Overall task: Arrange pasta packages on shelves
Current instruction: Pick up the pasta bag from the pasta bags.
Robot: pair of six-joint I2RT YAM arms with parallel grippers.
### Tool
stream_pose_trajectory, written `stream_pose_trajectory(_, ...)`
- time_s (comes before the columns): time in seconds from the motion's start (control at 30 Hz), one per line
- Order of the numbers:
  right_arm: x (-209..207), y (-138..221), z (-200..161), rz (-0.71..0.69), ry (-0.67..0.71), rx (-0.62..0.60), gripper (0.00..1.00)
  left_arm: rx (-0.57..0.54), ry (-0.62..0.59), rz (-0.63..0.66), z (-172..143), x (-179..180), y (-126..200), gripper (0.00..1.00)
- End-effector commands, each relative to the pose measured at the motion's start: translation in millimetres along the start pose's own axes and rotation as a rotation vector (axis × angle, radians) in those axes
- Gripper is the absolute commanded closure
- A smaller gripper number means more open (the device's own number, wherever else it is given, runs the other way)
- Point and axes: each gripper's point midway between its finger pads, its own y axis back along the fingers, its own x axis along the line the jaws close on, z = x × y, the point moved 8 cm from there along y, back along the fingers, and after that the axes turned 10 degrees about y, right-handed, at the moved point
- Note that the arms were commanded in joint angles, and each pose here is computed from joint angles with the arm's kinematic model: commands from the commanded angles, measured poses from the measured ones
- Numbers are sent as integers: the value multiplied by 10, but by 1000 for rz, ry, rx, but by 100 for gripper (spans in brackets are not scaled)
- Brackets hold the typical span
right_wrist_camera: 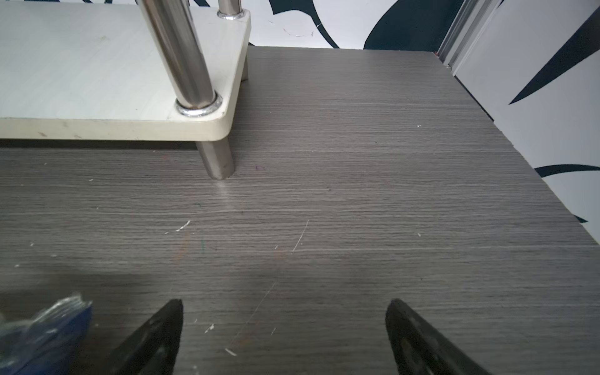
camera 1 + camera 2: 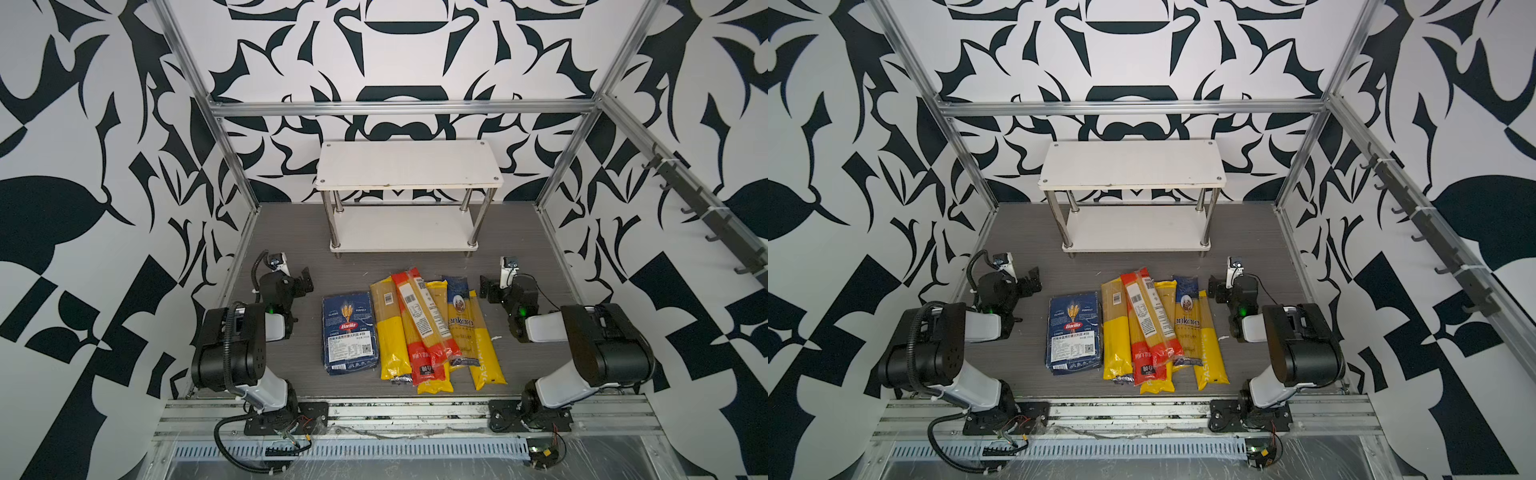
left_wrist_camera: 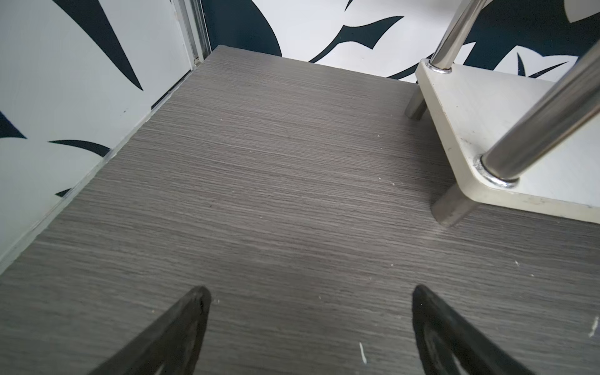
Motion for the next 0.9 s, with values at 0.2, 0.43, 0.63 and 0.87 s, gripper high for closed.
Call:
stream_pose_trajectory(0.2, -24, -13, 152, -12, -5, -55, 0, -19, -7, -21, 63, -39, 9, 1)
stream_pose_trajectory(0.43, -28, -15, 155, -13, -6, -56, 0, -18, -7, -21, 59, -38, 8, 1)
stream_pose_trajectory(0.63, -25, -15, 155, -13, -4, -55, 0, -18, -7, -20, 61, -36, 8, 1)
stream_pose_trajectory(0.87, -24, -13, 150, -13, -4, -54, 0, -17, -7, -20, 62, -39, 9, 1)
